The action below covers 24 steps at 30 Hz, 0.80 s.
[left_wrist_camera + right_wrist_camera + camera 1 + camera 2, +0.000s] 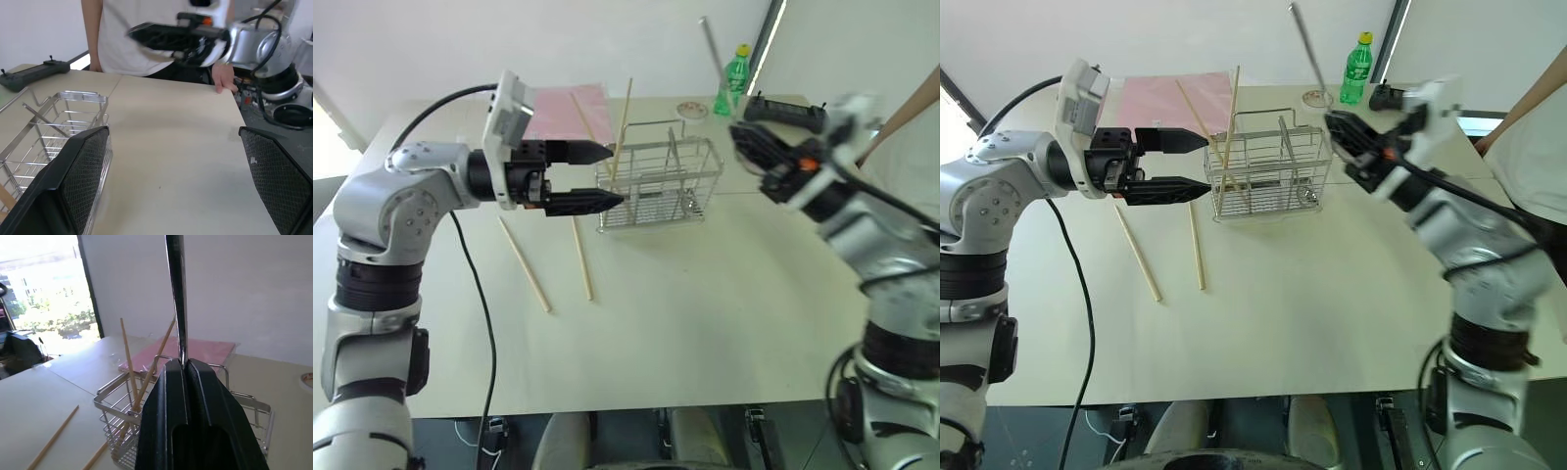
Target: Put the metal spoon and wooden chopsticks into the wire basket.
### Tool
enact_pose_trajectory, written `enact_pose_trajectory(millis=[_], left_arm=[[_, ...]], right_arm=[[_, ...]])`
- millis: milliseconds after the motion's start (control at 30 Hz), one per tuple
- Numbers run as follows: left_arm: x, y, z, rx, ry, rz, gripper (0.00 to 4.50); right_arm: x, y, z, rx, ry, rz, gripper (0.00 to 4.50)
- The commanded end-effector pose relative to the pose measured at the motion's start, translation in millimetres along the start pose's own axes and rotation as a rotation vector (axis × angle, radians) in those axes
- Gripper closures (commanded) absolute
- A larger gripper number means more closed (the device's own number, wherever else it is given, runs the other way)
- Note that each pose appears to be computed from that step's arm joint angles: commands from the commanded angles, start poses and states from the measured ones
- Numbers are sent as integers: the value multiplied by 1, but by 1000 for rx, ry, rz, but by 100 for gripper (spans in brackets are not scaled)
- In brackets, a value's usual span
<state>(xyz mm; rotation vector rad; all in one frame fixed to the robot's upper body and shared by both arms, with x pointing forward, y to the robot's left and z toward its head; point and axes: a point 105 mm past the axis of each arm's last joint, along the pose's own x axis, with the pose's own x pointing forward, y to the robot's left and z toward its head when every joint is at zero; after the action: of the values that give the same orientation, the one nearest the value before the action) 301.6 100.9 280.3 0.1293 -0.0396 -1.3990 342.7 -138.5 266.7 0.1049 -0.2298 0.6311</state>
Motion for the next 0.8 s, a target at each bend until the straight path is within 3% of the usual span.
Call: enact_pose_trajectory(millis=[33, 267, 433, 800], left_arm=[[-5, -3, 15, 63, -21, 20, 0], [-11, -5, 13, 51, -24, 59, 0], [-11, -8, 14, 50, -29, 73, 0], [-12, -9, 18, 54, -38, 93, 0]], right_arm=[[16, -8, 18, -47, -115, -50, 448], [56, -18, 13, -14, -196, -112, 448], [78, -15, 0, -2, -181, -106, 448], [92, -15, -29, -13, -133, -117, 448]])
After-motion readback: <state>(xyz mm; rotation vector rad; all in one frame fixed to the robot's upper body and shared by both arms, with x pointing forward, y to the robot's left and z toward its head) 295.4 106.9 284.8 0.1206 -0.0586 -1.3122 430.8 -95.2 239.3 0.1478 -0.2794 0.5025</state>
